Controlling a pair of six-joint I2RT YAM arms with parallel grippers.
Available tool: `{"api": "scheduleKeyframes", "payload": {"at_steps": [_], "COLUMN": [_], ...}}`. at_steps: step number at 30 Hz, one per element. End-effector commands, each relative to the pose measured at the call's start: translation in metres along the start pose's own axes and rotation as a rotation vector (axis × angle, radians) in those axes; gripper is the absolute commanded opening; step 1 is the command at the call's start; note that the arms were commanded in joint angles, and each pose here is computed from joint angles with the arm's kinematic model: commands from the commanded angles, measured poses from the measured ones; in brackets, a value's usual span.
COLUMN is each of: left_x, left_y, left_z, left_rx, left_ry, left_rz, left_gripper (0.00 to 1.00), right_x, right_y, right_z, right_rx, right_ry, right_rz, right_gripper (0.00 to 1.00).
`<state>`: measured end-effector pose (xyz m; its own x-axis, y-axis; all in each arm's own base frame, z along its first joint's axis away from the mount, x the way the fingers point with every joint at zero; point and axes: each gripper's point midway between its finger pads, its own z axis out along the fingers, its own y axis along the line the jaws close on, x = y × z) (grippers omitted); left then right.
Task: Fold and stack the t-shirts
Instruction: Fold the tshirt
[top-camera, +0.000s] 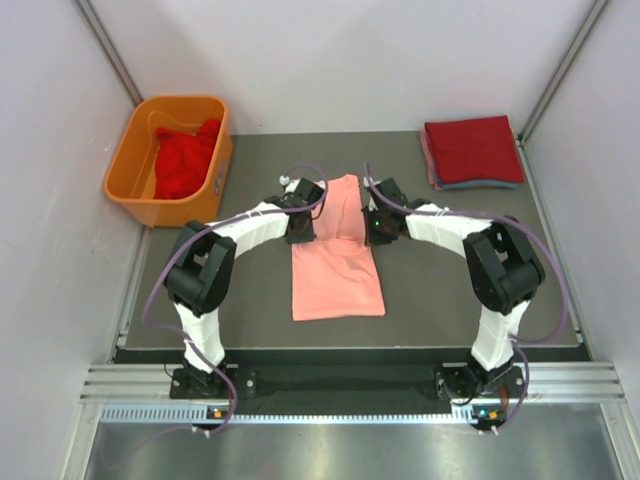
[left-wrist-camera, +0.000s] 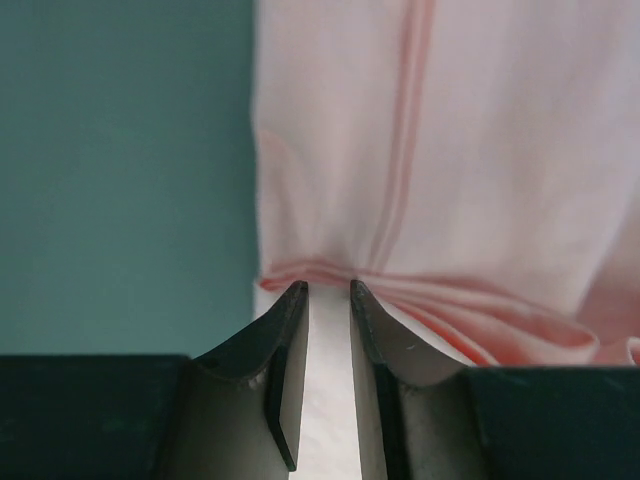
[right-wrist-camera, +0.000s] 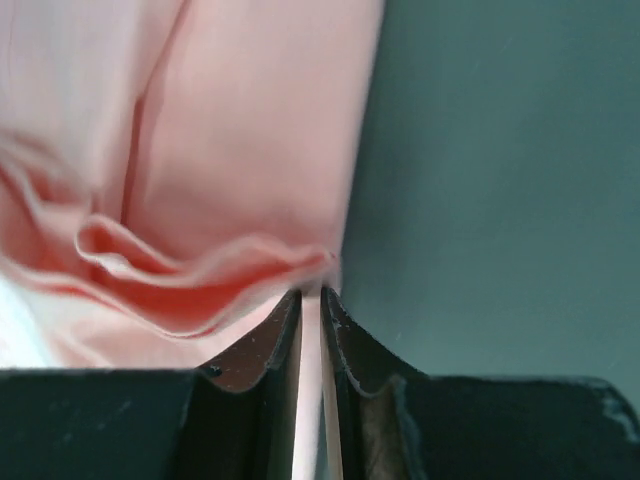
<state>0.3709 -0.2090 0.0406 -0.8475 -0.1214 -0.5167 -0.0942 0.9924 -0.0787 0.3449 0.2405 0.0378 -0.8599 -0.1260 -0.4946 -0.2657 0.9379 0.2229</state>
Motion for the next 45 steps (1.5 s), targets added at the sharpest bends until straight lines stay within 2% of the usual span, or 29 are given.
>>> {"api": "scheduleKeyframes", "payload": {"at_steps": [1, 7, 12, 14, 18, 23, 34, 37, 39, 40, 41, 45], "left_x": [-0.041, -0.050, -0.059, -0.059, -0.044, -0.014, 0.017, 0.019, 0.019, 0.020, 0.020, 0.021], "left_y": [0.019, 0.022, 0.027, 0.028, 0.021, 0.020, 0.028, 0.031, 0.033, 0.036, 0.038, 0.048], "left_z": [0.002, 0.015, -0.009, -0.021, -0.032, -0.032, 0.010, 0.019, 0.022, 0.025, 0.026, 0.030], "left_rx": [-0.079, -0.059, -0.081, -0.066, 0.014, 0.096, 0.079, 0.061, 0.043, 0.030, 0.019, -0.025], "left_ry": [-0.110, -0.090, -0.067, -0.055, 0.005, 0.071, 0.166, 0.178, 0.179, 0.181, 0.180, 0.180], "left_rz": [-0.031, -0.037, -0.004, 0.014, 0.041, 0.031, 0.023, 0.016, 0.011, 0.009, 0.002, -0.014], "left_gripper": [0.28, 0.28, 0.30, 0.31, 0.33, 0.36, 0.38, 0.33, 0.13, 0.07, 0.02, 0.00], "right_x": [-0.047, -0.037, -0.043, -0.047, -0.044, -0.036, -0.027, -0.021, -0.021, -0.022, -0.018, -0.022], "right_y": [-0.002, -0.009, -0.021, -0.013, -0.016, -0.008, -0.009, -0.012, -0.018, -0.021, -0.029, -0.042], "right_z": [0.007, 0.022, -0.006, -0.023, -0.028, -0.014, 0.018, 0.030, 0.034, 0.034, 0.036, 0.035], "right_rx": [-0.018, -0.011, -0.011, -0.081, -0.130, -0.219, -0.240, -0.236, -0.205, -0.189, -0.163, -0.109], "right_ry": [-0.101, -0.070, -0.098, -0.118, -0.083, -0.024, 0.038, 0.056, 0.047, 0.038, 0.039, 0.014], "right_rz": [0.002, 0.013, 0.028, 0.019, -0.017, -0.038, -0.042, -0.034, -0.019, -0.013, 0.001, 0.040], "right_gripper": [0.14, 0.15, 0.20, 0.26, 0.29, 0.31, 0.32, 0.29, 0.17, 0.05, 0.00, 0.00]}}
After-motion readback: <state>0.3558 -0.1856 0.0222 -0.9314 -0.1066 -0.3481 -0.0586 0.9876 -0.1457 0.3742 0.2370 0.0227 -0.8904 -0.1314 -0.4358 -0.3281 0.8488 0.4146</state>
